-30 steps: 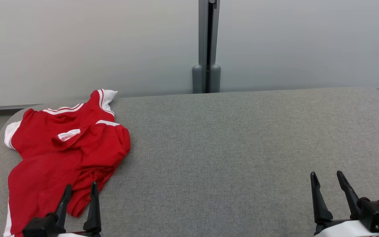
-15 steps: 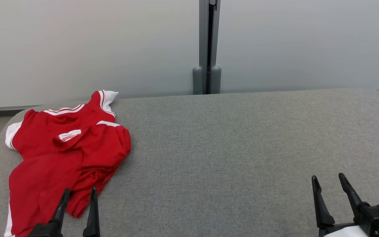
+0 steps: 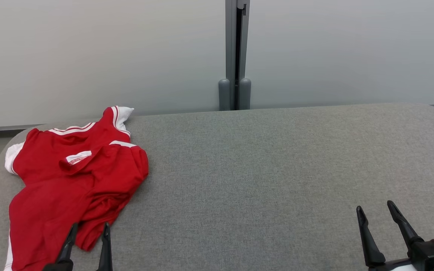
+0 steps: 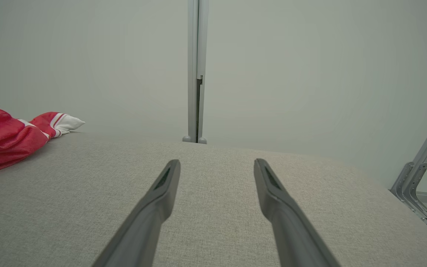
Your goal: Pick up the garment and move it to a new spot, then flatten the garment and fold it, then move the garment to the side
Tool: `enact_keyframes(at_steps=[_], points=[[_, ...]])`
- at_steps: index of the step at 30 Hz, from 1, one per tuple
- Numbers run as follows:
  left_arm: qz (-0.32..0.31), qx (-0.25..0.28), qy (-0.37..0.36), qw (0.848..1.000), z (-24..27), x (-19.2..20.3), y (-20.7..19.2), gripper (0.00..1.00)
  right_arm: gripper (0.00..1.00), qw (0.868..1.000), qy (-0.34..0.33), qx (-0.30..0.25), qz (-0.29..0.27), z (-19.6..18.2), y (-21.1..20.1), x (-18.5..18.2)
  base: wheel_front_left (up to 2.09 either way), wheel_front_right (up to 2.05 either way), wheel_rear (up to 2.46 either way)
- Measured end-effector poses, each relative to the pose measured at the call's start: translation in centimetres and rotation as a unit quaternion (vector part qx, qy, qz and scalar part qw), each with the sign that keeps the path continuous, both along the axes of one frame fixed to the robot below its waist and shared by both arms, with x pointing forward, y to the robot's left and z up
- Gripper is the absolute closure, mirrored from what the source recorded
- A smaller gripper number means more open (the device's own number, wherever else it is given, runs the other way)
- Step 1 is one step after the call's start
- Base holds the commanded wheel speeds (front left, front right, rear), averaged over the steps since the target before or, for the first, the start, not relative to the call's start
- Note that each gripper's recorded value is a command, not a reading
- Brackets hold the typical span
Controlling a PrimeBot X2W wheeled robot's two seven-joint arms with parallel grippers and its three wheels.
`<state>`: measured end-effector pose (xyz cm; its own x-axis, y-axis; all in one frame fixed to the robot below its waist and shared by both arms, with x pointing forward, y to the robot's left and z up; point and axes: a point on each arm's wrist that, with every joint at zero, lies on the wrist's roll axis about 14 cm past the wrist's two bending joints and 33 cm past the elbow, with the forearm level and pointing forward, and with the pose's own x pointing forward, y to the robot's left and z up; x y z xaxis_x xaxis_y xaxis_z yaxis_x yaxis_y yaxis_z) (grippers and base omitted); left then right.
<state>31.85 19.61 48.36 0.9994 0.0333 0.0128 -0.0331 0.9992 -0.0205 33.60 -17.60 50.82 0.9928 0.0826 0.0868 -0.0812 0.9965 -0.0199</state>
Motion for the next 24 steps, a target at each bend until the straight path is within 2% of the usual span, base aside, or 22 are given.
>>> enact_keyframes(at_steps=[24], points=[[0.002,0.009,0.001,1.0,-0.1,0.0,-0.1,0.0,0.0,1.0,0.002,0.004,-0.016,-0.2,-1.1,-0.1,0.0,0.0,0.0]])
